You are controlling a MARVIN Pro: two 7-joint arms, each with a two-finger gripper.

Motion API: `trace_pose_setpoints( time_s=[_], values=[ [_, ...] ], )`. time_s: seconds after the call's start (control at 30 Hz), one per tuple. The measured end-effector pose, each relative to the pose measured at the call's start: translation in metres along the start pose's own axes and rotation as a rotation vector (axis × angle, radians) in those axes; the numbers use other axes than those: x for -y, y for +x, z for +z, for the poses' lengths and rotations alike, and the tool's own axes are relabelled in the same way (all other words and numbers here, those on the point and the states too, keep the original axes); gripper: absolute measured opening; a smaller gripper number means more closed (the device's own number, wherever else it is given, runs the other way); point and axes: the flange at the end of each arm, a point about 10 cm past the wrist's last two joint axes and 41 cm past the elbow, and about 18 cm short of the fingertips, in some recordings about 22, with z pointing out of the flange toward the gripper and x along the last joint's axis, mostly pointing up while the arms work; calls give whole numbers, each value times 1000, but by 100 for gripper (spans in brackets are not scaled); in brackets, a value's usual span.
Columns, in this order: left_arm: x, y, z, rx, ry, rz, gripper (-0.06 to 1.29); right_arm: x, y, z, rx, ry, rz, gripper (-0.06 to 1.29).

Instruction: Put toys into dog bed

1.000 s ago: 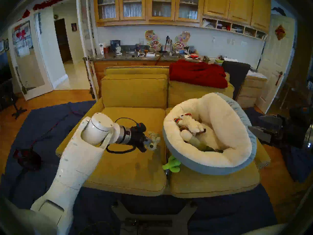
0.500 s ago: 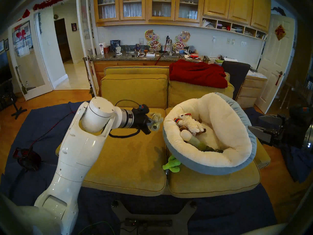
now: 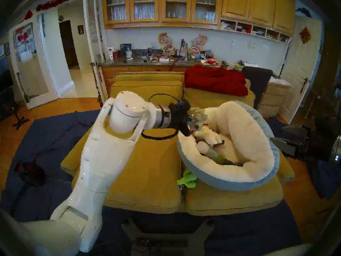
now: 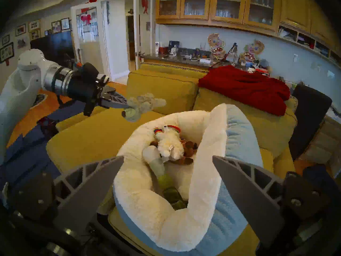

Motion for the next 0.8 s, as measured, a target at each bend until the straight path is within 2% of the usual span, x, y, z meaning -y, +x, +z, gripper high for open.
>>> trace_pose_setpoints(
  time_s=[0.33, 0.53, 0.7, 0.8],
  values=[
    [-2, -6, 61, 16, -84, 0, -2, 0, 0, 0, 0, 0, 0, 126],
    [-4, -6, 84, -3, -133, 4, -2, 0, 0, 0, 0, 0, 0, 126],
    [-9, -3, 104, -37, -222, 28, -2, 0, 0, 0, 0, 0, 0, 126],
    [-10, -4, 110, -52, -258, 41, -2, 0, 0, 0, 0, 0, 0, 126]
  ],
)
